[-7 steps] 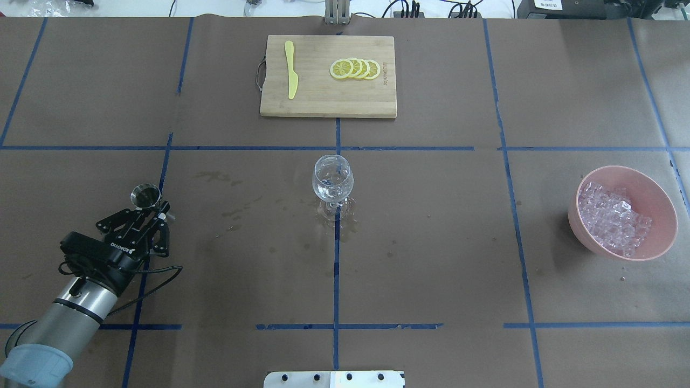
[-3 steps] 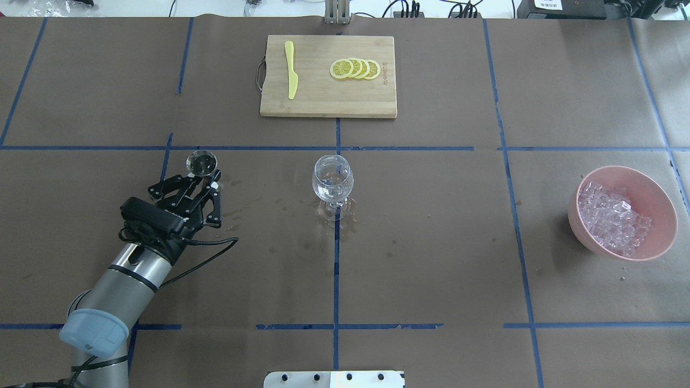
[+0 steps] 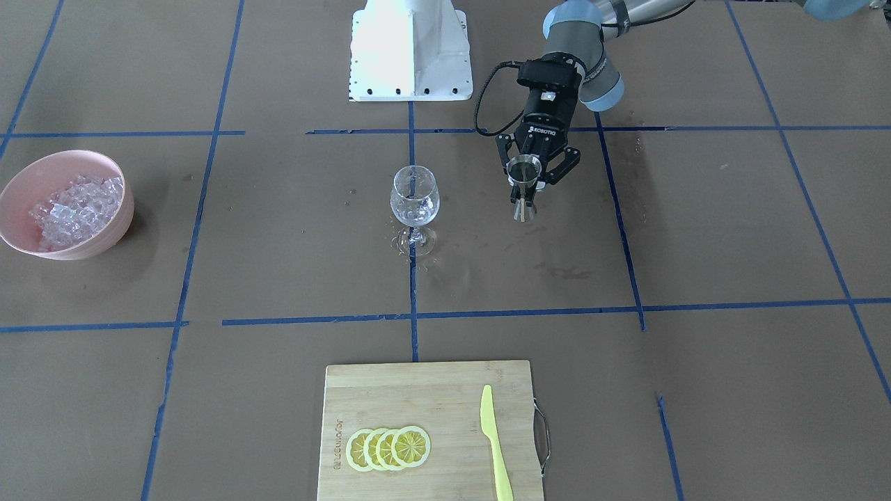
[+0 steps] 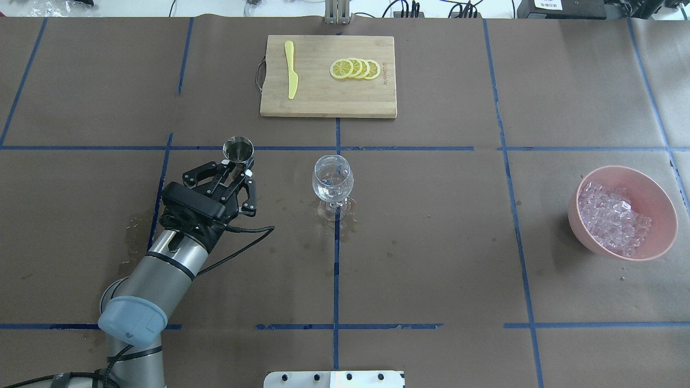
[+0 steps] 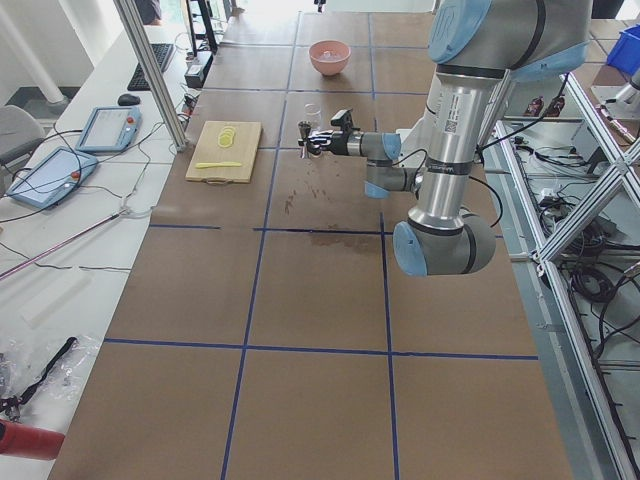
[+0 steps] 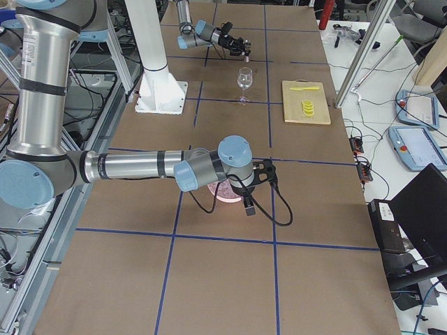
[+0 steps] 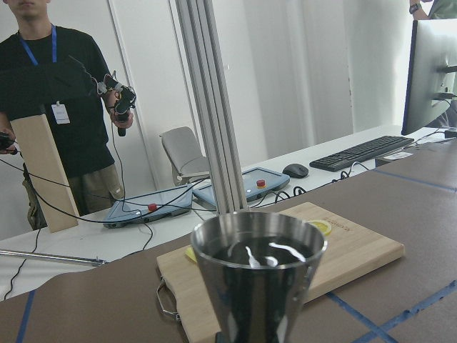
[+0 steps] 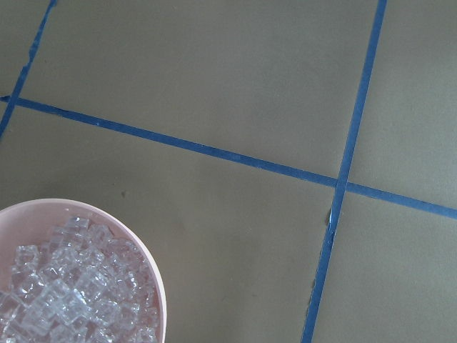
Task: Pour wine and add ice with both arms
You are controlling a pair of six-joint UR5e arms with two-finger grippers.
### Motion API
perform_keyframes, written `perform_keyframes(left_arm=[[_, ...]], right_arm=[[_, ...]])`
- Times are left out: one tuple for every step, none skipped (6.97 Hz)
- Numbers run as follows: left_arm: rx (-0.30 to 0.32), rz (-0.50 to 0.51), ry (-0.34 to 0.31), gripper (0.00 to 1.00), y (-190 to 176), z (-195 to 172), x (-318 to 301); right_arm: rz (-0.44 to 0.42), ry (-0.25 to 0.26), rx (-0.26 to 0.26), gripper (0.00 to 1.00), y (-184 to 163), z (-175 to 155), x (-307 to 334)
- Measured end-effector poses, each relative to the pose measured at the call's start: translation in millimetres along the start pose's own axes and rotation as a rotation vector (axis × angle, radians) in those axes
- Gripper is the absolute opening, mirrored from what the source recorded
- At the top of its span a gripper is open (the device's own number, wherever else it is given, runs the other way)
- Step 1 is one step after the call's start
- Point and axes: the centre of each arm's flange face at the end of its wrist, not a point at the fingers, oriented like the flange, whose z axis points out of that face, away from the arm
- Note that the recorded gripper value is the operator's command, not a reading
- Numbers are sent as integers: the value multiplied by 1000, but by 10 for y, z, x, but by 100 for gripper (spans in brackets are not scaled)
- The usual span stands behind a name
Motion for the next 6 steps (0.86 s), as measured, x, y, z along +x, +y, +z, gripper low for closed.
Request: perform_keyframes(left_arm=[[-14,19,-4,0,-92,61,151],[-36,49,-12,0,-195,122,308],[-60,100,-21,0,-293,171,443],[-74,159,-25,0,-356,200,522],[-79,212,-26,0,-391,214,566],[-78,259,-27,0,-417,222,598]], right_arm=[[1,0,-1,100,6,2,3],[2,1,-2,100,10,5,7],[2,1,-2,100,12,5,8],[3,2,-3,100,15,9,12],[5,2,-5,100,20,19,23],[8,2,-7,100,27,32,37]])
